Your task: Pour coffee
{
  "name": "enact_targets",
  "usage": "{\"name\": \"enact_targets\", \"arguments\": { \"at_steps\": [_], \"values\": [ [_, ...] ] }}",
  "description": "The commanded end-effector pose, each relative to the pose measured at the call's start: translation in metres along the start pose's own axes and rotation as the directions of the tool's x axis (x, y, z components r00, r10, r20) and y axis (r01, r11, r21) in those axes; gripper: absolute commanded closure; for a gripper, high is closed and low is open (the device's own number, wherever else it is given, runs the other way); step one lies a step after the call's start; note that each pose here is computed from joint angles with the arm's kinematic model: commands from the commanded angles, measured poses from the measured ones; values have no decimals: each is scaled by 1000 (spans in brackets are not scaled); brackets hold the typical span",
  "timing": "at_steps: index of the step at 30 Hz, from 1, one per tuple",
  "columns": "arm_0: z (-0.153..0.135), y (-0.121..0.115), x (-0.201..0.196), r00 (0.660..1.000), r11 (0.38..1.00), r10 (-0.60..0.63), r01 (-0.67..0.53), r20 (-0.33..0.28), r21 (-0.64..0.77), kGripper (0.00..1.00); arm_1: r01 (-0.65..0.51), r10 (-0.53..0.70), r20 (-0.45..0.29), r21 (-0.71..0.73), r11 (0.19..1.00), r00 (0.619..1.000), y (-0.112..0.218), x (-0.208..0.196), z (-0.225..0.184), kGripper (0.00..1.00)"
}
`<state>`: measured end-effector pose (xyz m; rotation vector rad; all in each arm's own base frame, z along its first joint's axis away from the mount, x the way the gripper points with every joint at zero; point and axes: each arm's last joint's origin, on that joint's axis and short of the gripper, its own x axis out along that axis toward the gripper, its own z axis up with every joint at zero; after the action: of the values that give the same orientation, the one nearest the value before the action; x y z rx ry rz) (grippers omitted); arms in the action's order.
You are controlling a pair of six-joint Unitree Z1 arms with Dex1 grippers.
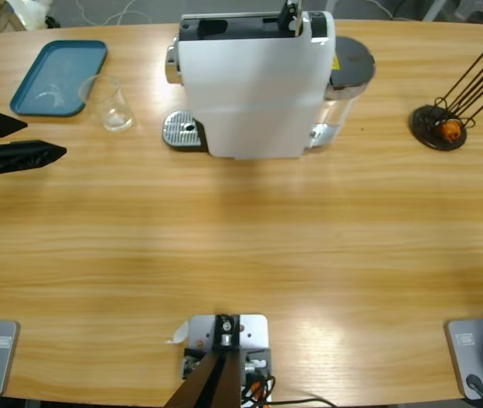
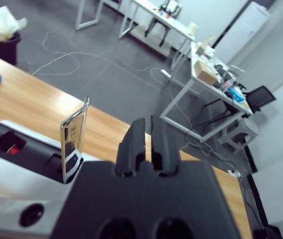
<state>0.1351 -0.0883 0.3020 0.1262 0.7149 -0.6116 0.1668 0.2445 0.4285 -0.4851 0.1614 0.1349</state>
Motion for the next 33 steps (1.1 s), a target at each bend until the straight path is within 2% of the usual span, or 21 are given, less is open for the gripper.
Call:
{"name": "enact_targets", "arguments": {
  "at_steps": [1,13,21,33],
  "values": [
    [-9,0,8,999,1000,-13,13,-43,7,64,81,-87,-56,-99,992,995,56,24,-44,1000],
    [-8,0,9,999,1000,-13,14,-47,6,64,71,-78,-64,-100,992,995,71,33,-42,1000],
    [-8,0,10,999,1000,-13,14,-50,6,64,38,-51,-50,-220,975,997,101,52,-27,1000],
    [-8,0,11,998,1000,-13,13,-54,5,64,-10,-4,-51,-273,962,999,130,70,-21,1000]
  ]
}}
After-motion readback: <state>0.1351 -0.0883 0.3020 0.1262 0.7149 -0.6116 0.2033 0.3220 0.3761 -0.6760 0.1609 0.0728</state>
